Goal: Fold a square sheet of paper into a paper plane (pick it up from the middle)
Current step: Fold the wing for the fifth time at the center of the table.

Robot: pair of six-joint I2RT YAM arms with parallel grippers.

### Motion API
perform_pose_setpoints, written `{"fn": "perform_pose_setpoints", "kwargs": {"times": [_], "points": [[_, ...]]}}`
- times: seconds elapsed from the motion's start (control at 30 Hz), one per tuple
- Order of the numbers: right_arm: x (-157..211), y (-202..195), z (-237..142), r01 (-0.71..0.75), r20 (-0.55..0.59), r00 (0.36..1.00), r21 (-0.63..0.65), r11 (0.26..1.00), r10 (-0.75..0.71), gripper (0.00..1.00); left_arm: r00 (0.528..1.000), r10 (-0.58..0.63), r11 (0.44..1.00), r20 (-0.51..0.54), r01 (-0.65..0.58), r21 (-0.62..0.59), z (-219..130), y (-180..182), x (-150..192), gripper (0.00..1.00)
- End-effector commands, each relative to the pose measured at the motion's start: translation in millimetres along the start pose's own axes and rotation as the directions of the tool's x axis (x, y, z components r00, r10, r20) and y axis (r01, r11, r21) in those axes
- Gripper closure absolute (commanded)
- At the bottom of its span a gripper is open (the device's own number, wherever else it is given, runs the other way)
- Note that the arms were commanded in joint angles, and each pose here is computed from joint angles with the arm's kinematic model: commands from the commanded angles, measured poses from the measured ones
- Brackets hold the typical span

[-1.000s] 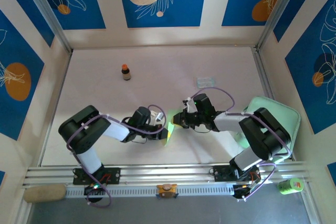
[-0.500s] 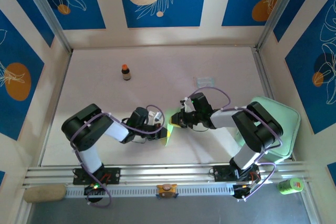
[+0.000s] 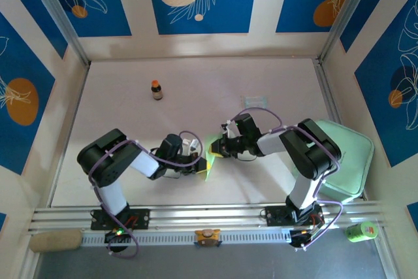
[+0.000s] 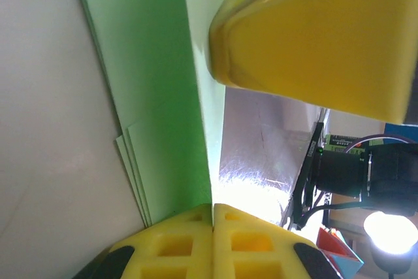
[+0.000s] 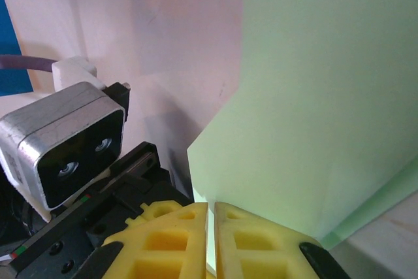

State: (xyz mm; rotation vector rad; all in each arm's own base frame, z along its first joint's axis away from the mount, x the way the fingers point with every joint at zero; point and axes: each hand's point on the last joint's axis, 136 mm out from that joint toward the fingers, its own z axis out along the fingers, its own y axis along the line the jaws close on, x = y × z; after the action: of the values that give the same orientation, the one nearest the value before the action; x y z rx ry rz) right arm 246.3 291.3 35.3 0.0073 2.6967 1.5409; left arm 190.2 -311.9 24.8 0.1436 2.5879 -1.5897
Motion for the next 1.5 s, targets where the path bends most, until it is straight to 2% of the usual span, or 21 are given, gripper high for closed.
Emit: {"fn": "perform_pose_setpoints", "kwargs": {"times": [0.0,0.6,0.8,0.83,0.9,1.1,1.2,1.3,1.47], "points": [[-5,6,2,0.021,-0.014,1.000,-0.030,0.999,-0.022,0.88,0.997,-0.077,0.992,0.010,0.078,-0.101,-5,33,6,1.00],[-5,-20,6,-0.053,-0.001,0.999,0.055,0.997,0.053,0.89,0.989,-0.146,0.979,-0.016,0.142,-0.147,-2,46,11,1.00],[-1,-35,8,-0.098,-0.013,0.995,0.129,0.987,0.100,0.89,0.987,-0.158,0.974,-0.021,0.152,-0.165,-4,49,12,1.00],[0,-39,9,-0.110,-0.017,0.993,0.152,0.982,0.114,0.89,0.988,-0.155,0.974,-0.022,0.149,-0.168,-4,49,12,0.99],[2,-46,9,-0.130,-0.016,0.991,0.186,0.974,0.135,0.89,0.989,-0.146,0.975,-0.026,0.140,-0.176,-6,48,13,0.90],[4,-58,9,-0.189,0.004,0.981,0.241,0.952,0.194,0.89,0.991,-0.117,0.973,-0.065,0.102,-0.206,-11,43,18,0.81],[4,-59,8,-0.207,0.015,0.978,0.248,0.946,0.210,0.89,0.988,-0.093,0.972,-0.122,0.064,-0.225,-11,39,25,0.78],[4,-59,8,-0.214,0.021,0.976,0.253,0.943,0.215,0.89,0.982,-0.069,0.963,-0.175,0.020,-0.267,-12,39,33,0.79],[6,-60,10,-0.215,0.021,0.976,0.263,0.941,0.217,0.90,0.980,-0.055,0.958,-0.192,-0.002,-0.288,-15,40,35,0.87]]}}
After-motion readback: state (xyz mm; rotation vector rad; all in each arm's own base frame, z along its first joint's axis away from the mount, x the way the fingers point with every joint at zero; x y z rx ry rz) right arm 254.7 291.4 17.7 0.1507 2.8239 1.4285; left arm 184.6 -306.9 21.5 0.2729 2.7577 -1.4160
